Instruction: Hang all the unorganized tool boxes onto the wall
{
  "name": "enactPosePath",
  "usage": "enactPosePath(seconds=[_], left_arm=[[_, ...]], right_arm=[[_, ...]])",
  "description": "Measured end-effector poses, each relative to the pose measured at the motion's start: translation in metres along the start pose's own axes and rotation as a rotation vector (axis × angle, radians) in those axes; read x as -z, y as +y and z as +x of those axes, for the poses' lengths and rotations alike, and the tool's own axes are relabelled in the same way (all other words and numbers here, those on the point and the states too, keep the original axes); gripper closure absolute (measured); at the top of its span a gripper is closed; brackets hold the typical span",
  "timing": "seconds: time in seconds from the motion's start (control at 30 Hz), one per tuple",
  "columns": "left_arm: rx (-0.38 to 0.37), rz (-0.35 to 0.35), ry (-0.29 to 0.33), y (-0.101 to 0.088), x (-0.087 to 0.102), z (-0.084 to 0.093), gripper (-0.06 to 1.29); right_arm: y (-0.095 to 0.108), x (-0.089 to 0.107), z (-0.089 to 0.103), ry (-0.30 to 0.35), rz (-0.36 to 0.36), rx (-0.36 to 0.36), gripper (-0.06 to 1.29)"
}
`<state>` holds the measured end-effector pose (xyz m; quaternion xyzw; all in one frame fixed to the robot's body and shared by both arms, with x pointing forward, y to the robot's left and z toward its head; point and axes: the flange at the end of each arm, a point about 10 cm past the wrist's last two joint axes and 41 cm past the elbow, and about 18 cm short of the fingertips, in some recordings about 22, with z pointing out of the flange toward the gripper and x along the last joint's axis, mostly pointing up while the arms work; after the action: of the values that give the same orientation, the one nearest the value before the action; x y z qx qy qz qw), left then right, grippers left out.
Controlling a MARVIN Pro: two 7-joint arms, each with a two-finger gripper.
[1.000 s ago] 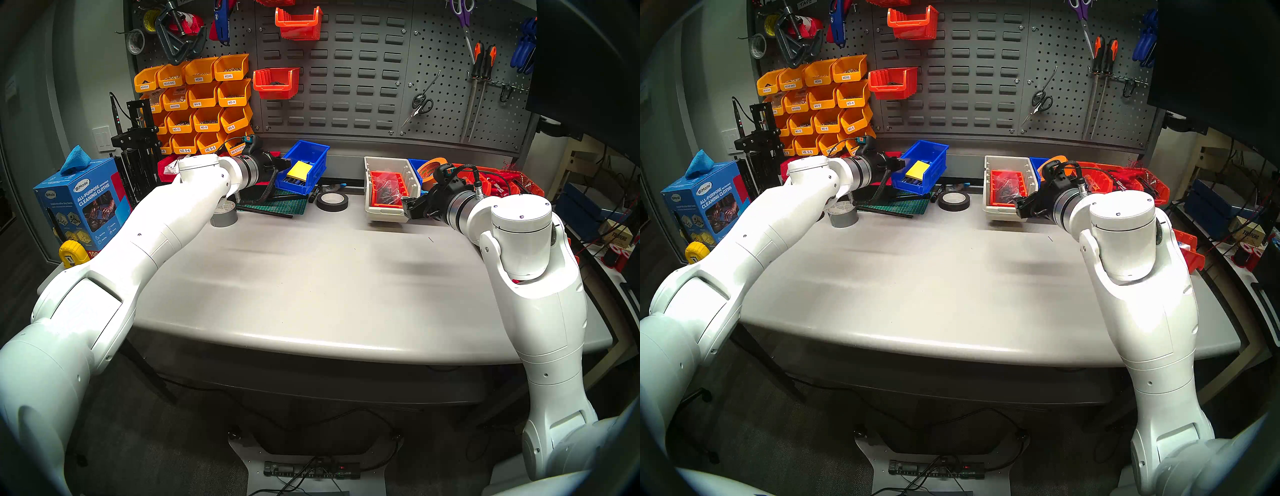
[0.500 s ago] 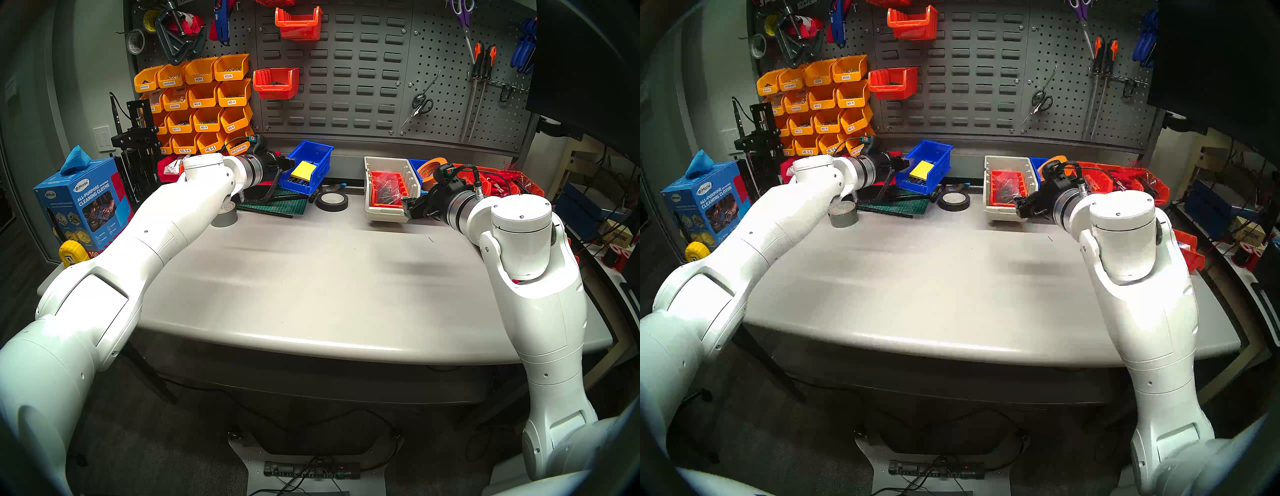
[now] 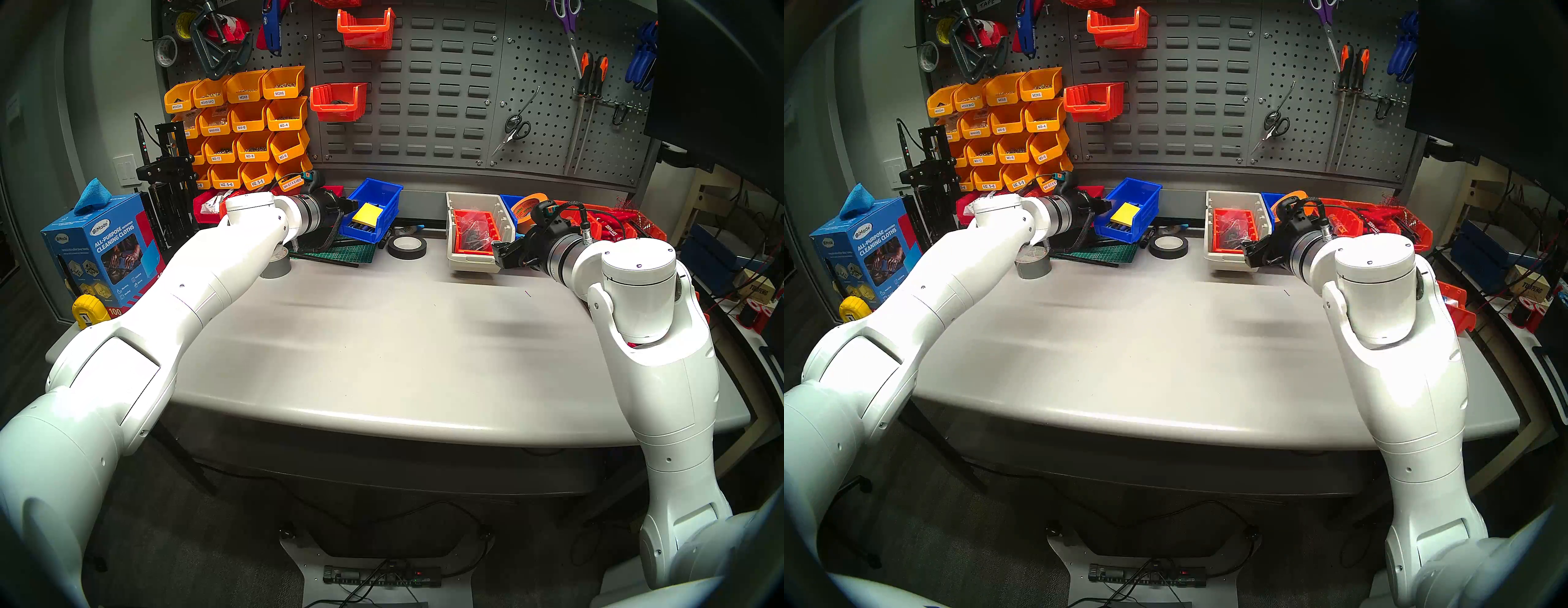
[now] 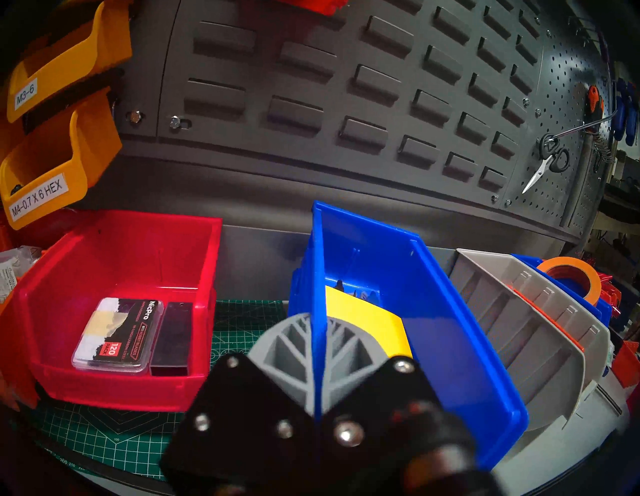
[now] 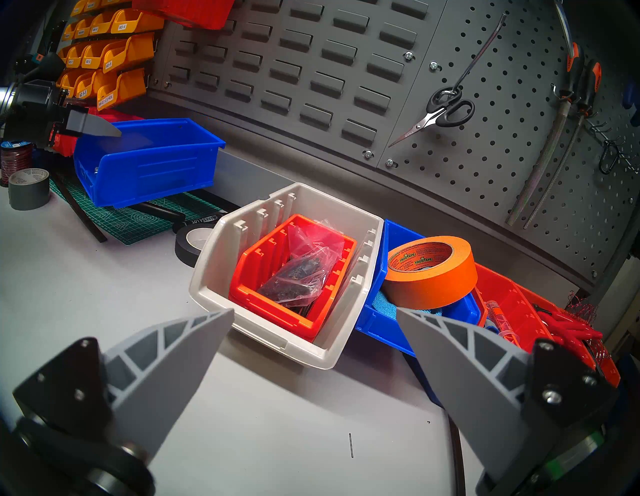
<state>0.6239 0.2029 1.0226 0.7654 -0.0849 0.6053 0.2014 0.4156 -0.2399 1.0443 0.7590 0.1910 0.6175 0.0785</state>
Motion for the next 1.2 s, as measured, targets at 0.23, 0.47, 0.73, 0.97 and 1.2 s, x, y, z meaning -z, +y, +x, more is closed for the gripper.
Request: enactPosePath(seconds=[0.23,0.47,0.73,0.97,1.2], left_arm=[[-0.011,0.042,-0.024,-0.008,0.001,-0.002,1.25],[-0.010,0.078,-0.045,-0.011,-0.007,-0.003,1.25],[-0.008,0.095,-0.052,-0.004,-0.017,0.003,1.25],[-0.017,0.081,-0.045,0.002,-0.020,0.012,1.25],[-0.029,0.052,-0.024,0.011,-0.022,0.025,1.25]], right_arm=[[0.000,0.000,0.000,0.000,0.000,0.000,0.01],[0.000,0.000,0.000,0.000,0.000,0.000,0.01],[0.000,0.000,0.000,0.000,0.000,0.000,0.01],[0.000,0.000,0.000,0.000,0.000,0.000,0.01],[0.000,0.000,0.000,0.000,0.000,0.000,0.01]])
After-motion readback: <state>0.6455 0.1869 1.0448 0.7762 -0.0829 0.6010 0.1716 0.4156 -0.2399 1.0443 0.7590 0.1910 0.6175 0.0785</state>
